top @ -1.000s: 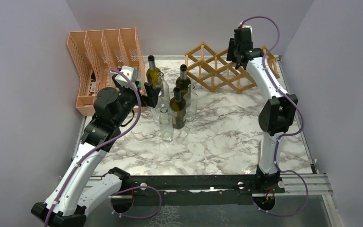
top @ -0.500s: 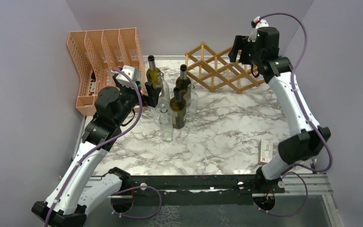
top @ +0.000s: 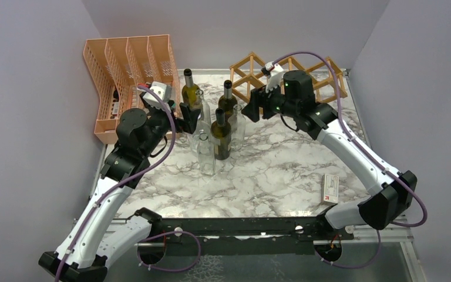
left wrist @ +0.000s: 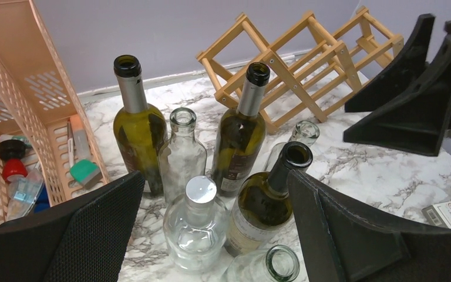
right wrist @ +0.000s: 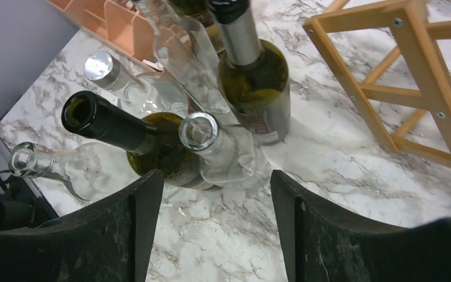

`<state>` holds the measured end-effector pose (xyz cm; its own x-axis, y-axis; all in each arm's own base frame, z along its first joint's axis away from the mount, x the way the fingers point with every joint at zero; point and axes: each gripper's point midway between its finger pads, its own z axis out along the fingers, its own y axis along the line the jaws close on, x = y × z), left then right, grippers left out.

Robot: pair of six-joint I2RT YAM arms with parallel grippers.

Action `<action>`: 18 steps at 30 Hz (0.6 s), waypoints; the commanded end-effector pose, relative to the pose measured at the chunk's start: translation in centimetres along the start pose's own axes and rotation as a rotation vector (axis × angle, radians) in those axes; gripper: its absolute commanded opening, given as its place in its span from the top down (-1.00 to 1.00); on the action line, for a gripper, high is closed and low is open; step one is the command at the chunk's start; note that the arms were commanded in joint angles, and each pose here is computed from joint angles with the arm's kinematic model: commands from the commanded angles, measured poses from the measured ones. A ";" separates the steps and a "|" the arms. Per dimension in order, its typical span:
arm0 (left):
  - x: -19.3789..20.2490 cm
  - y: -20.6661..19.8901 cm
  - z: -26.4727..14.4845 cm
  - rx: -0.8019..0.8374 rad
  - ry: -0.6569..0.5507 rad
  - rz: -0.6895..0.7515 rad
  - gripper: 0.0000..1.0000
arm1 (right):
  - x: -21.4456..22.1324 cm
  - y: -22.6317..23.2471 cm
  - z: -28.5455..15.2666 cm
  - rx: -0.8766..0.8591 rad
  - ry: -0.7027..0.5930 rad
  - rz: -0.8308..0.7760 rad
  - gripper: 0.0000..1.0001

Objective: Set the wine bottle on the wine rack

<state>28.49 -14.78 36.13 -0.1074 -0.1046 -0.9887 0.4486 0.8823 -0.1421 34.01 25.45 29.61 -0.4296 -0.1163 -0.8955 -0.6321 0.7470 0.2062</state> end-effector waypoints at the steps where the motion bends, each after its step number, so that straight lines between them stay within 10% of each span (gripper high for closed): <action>1: -2.6 -0.7 -1.0 0.028 -0.079 -0.002 -0.98 | 0.1 2.4 2.4 -0.070 -0.010 -0.032 -0.36; 18: -2.8 -0.9 -1.5 0.035 -0.086 0.010 -0.98 | 1.5 2.4 8.0 0.027 -0.038 -0.173 0.04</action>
<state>27.59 -14.36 37.30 -0.0724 -0.1215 -0.9899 0.4536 0.8799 -0.1412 35.58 31.65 24.64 -0.3929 -0.2198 -0.8930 -0.6795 0.7237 0.1208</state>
